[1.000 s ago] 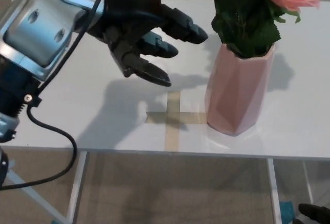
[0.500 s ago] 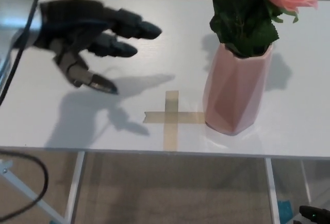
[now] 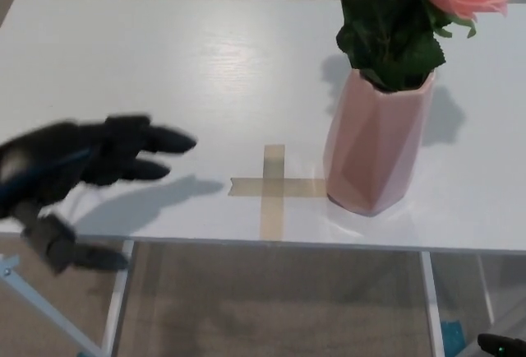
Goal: Use the left hand to pick up the rose and then lift and insert it into the pink vase.
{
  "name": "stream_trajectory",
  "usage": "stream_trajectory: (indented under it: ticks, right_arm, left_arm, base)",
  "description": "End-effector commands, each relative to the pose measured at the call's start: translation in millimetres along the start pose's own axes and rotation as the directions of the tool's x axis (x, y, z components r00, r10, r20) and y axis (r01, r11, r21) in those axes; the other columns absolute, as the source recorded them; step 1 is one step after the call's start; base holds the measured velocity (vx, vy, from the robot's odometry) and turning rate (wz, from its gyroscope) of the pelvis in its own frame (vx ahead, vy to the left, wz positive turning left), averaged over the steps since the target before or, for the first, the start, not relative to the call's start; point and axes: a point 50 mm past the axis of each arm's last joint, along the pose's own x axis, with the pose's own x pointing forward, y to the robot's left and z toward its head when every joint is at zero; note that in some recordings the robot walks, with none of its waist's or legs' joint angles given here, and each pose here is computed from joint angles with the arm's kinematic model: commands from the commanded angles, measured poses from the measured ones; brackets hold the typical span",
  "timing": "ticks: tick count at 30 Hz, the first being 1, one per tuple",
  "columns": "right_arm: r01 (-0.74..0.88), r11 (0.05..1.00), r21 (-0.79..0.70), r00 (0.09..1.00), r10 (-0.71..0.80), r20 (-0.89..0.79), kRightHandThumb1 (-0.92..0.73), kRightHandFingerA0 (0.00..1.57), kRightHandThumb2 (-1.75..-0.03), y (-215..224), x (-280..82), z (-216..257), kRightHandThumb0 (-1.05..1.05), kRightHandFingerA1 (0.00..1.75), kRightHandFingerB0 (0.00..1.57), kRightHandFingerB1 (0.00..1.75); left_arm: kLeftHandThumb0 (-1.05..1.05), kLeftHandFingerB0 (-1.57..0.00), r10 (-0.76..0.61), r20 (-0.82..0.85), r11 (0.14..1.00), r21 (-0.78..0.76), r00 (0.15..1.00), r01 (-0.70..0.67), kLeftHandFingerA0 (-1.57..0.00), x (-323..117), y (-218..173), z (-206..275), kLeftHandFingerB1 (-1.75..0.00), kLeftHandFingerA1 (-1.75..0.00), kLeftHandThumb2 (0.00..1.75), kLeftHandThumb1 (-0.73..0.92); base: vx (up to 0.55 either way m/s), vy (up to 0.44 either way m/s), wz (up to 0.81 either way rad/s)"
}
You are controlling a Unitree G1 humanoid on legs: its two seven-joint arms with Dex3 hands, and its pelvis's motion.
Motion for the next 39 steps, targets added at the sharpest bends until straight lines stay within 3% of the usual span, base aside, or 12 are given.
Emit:
stream_trajectory:
  ticks: [1,3,16,17,19,23,24,27,28,31,34,39]
  right_arm:
    - [0.012,0.999,-0.033,0.996,-0.015,-0.085,-0.63,0.66,-0.59,-6.9,-10.7,-35.1,-0.35,0.43,0.55,0.39]
    - [0.027,0.999,-0.023,0.994,-0.03,-0.104,-0.63,0.67,-0.59,-6.7,-11.9,-39.4,-0.36,0.43,0.55,0.39]
    - [0.018,0.999,-0.029,0.993,-0.021,-0.112,-0.63,0.68,-0.59,-7.6,-11.9,-40.1,-0.35,0.43,0.55,0.39]
    - [0.019,0.999,-0.03,0.994,-0.022,-0.105,-0.64,0.68,-0.58,-7.5,-12.4,-40.4,-0.34,0.43,0.54,0.39]
    - [0.019,0.999,-0.03,0.994,-0.022,-0.105,-0.64,0.68,-0.59,-7.4,-12.4,-40.4,-0.34,0.43,0.54,0.39]
    - [0.013,1.0,-0.019,0.992,-0.015,-0.125,-0.64,0.67,-0.59,-3.8,-14.4,-46.4,-0.34,0.43,0.54,0.39]
    - [0.016,1.0,-0.013,0.991,-0.017,-0.132,-0.63,0.66,-0.59,-4.0,-15.1,-48.3,-0.34,0.43,0.53,0.39]
    - [0.021,1.0,-0.019,0.991,-0.023,-0.133,-0.63,0.67,-0.59,-5.1,-15.4,-49.0,-0.34,0.43,0.53,0.39]
    - [0.02,1.0,-0.023,0.991,-0.023,-0.133,-0.63,0.67,-0.59,-5.0,-15.4,-48.9,-0.34,0.43,0.53,0.39]
    - [0.019,0.999,-0.029,0.991,-0.023,-0.133,-0.63,0.67,-0.59,-4.8,-15.3,-48.7,-0.34,0.43,0.53,0.39]
    - [0.002,0.999,-0.043,0.992,-0.008,-0.13,-0.63,0.66,-0.59,0.5,-14.9,-47.3,-0.34,0.43,0.54,0.39]
    - [0.0,0.999,-0.043,0.991,-0.006,-0.13,-0.63,0.66,-0.59,0.4,-15.2,-48.1,-0.34,0.43,0.54,0.39]
  left_arm:
    - [-0.3,-0.07,0.146,0.125,0.987,-0.085,0.981,-0.136,-0.09,-68.5,-34.6,-15.3,-0.48,-0.51,0.85,0.24]
    - [-0.3,-0.07,0.155,0.096,0.98,-0.138,0.983,-0.141,-0.09,-101.6,-60.2,-24.3,-0.48,-0.52,0.85,0.24]
    - [-0.29,-0.06,0.205,-0.076,0.909,-0.354,0.976,-0.218,-0.08,-143.0,-105.8,-77.4,-0.48,-0.51,0.86,0.27]
    - [-0.5,-0.22,0.25,-0.165,0.85,-0.434,0.954,-0.298,-0.19,-140.1,-110.4,-104.9,-0.29,-0.33,0.56,0.52]
    - [-0.49,-0.2,0.285,-0.224,0.79,-0.495,0.932,-0.361,-0.19,-138.4,-113.9,-124.3,-0.29,-0.33,0.56,0.54]
    - [-0.51,-0.2,0.364,-0.515,0.537,-0.565,0.776,-0.626,-0.22,-132.0,-123.1,-169.5,-0.29,-0.32,0.57,0.56]
    - [-0.27,-0.08,0.343,-0.612,0.496,-0.527,0.713,-0.69,-0.09,-121.5,-123.0,-187.1,-0.48,-0.5,0.91,0.36]
    - [-0.24,-0.11,0.253,-0.748,0.597,-0.378,0.614,-0.707,-0.12,-103.0,-121.6,-211.2,-0.49,-0.51,0.89,0.34]
    - [-0.42,-0.26,0.243,-0.761,0.601,-0.369,0.601,-0.709,-0.3,-100.6,-121.2,-213.5,-0.31,-0.33,0.55,0.5]
    - [-0.42,-0.26,0.229,-0.783,0.608,-0.349,0.578,-0.713,-0.3,-96.4,-120.0,-218.8,-0.31,-0.33,0.55,0.5]
    - [-0.36,-0.28,0.276,-0.862,0.406,-0.296,0.425,-0.865,-0.38,-88.0,-132.3,-237.4,-0.32,-0.36,0.56,0.49]
    - [-0.37,-0.29,0.287,-0.867,0.393,-0.28,0.406,-0.876,-0.39,-90.8,-138.4,-241.2,-0.32,-0.36,0.56,0.49]
  base:
    - [0.0,0.0,0.0]
    - [0.0,0.0,0.0]
    - [0.0,0.0,0.0]
    - [0.0,0.0,0.0]
    - [0.0,0.0,0.0]
    - [0.0,0.0,0.0]
    - [0.0,0.0,0.0]
    - [0.0,0.0,0.0]
    - [0.0,0.0,0.0]
    - [0.0,0.0,0.0]
    - [0.0,0.0,0.0]
    - [0.0,0.0,0.0]
